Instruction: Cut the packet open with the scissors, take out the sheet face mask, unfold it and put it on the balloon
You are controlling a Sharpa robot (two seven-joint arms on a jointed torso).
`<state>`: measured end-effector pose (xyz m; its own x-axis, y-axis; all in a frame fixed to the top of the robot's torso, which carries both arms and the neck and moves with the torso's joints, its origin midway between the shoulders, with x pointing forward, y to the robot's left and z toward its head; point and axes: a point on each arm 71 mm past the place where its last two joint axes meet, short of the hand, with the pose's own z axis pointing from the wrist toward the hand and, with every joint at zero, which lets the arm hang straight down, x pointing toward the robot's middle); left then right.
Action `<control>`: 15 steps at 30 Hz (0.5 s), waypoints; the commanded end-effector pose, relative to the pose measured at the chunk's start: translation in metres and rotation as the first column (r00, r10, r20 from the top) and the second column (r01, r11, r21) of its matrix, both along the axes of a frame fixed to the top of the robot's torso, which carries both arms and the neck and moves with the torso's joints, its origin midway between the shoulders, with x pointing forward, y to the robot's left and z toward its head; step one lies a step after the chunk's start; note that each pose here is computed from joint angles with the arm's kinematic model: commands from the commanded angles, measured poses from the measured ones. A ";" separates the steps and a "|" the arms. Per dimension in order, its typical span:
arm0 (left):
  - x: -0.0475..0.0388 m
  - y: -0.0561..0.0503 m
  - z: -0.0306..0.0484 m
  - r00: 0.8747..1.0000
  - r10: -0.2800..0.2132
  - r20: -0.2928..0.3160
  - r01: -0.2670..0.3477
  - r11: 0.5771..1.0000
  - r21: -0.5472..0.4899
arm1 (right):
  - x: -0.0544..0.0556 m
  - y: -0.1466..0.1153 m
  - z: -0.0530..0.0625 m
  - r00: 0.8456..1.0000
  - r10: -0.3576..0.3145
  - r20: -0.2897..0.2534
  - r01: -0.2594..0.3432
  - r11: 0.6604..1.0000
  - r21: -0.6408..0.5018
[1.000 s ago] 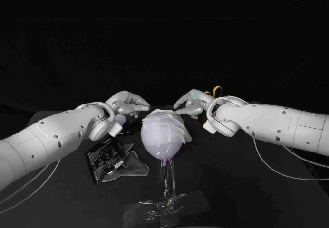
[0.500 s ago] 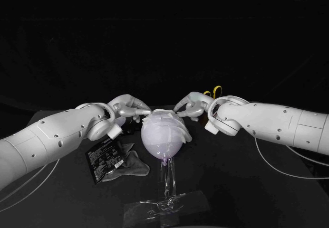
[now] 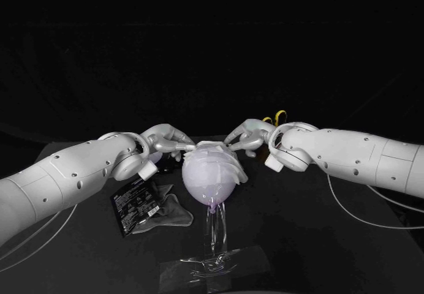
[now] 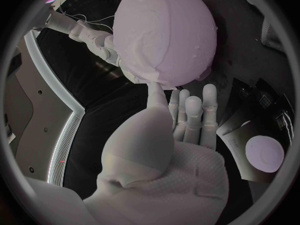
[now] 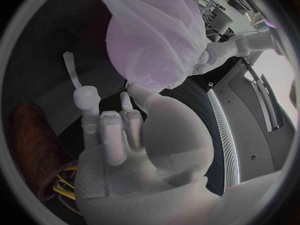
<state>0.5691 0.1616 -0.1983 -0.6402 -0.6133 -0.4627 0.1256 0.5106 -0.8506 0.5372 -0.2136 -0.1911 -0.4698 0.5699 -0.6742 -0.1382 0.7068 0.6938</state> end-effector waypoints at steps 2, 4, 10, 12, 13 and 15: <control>-0.0021 -0.005 -0.0010 0.999 -0.036 -0.015 0.036 0.999 0.016 | 0.000 0.007 -0.003 0.995 0.059 -0.083 -0.055 0.997 0.050; -0.0023 -0.005 -0.0009 0.999 -0.038 -0.014 0.039 0.999 0.017 | 0.001 0.009 -0.003 0.993 0.067 -0.093 -0.061 0.996 0.057; -0.0025 -0.006 -0.0003 0.999 -0.042 -0.007 0.042 0.999 0.015 | 0.002 0.015 -0.004 0.989 0.090 -0.116 -0.081 0.994 0.078; -0.0024 -0.007 0.0001 0.999 -0.041 -0.002 0.041 0.999 0.014 | 0.002 0.017 -0.004 0.987 0.100 -0.124 -0.090 0.992 0.083; -0.0023 -0.007 0.0003 0.999 -0.041 0.001 0.041 0.999 0.013 | 0.002 0.018 -0.004 0.987 0.103 -0.127 -0.093 0.992 0.085; -0.0021 -0.007 0.0006 0.999 -0.039 0.005 0.039 0.999 0.011 | 0.002 0.019 -0.004 0.986 0.107 -0.128 -0.096 0.992 0.087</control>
<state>0.5687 0.1595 -0.1977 -0.6481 -0.5988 -0.4705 0.1342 0.5184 -0.8446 0.5421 -0.2010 -0.1939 -0.5583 0.5784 -0.5948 -0.1053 0.6617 0.7423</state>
